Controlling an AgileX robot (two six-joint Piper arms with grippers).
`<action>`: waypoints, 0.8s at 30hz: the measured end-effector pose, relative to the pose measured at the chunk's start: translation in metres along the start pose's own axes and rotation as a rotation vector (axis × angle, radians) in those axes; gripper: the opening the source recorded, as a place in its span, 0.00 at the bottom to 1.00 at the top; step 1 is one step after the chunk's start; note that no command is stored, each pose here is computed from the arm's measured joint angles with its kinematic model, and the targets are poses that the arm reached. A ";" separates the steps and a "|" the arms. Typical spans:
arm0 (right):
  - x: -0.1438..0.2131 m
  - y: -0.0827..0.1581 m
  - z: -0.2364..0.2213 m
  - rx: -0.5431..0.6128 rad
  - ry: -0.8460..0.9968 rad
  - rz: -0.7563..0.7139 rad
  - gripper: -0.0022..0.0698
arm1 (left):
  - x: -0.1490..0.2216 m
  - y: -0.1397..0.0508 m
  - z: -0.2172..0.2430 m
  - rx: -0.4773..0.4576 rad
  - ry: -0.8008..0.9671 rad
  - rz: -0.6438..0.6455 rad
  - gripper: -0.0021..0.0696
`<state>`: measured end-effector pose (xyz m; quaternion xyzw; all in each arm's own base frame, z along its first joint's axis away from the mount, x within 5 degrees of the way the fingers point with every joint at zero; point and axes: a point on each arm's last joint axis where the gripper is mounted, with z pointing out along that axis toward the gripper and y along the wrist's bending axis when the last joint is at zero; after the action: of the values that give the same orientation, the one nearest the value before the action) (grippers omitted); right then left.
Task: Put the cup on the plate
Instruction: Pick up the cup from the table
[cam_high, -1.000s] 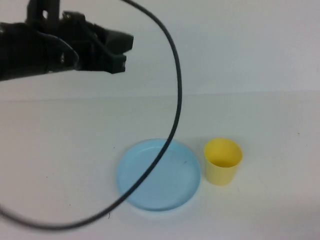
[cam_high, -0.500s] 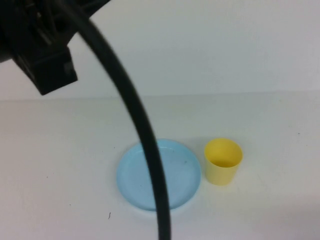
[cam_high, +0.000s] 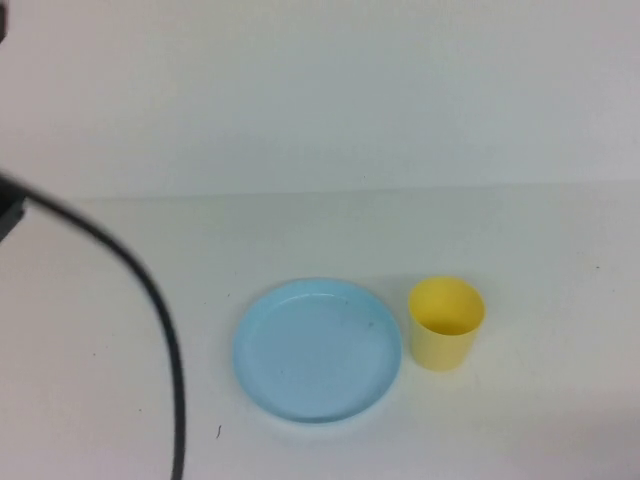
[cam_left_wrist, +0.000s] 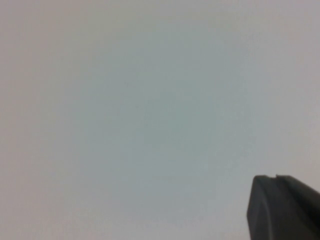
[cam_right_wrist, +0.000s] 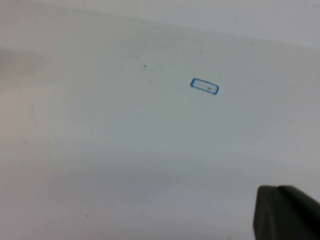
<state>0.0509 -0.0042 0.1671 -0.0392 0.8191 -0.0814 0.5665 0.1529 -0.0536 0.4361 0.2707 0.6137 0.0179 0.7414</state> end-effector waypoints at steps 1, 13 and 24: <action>0.000 0.000 0.000 0.000 0.000 0.000 0.03 | 0.012 -0.001 -0.012 -0.031 0.018 -0.012 0.03; 0.000 0.000 0.000 0.000 0.000 0.000 0.03 | 0.129 -0.044 -0.121 -0.373 -0.005 -0.094 0.03; 0.000 0.000 0.000 0.000 0.000 0.000 0.03 | 0.161 -0.052 -0.129 -0.465 0.057 -0.157 0.03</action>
<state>0.0509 -0.0042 0.1671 -0.0392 0.8191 -0.0814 0.5665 0.0582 0.0085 0.2557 0.0437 0.6329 0.1086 0.7653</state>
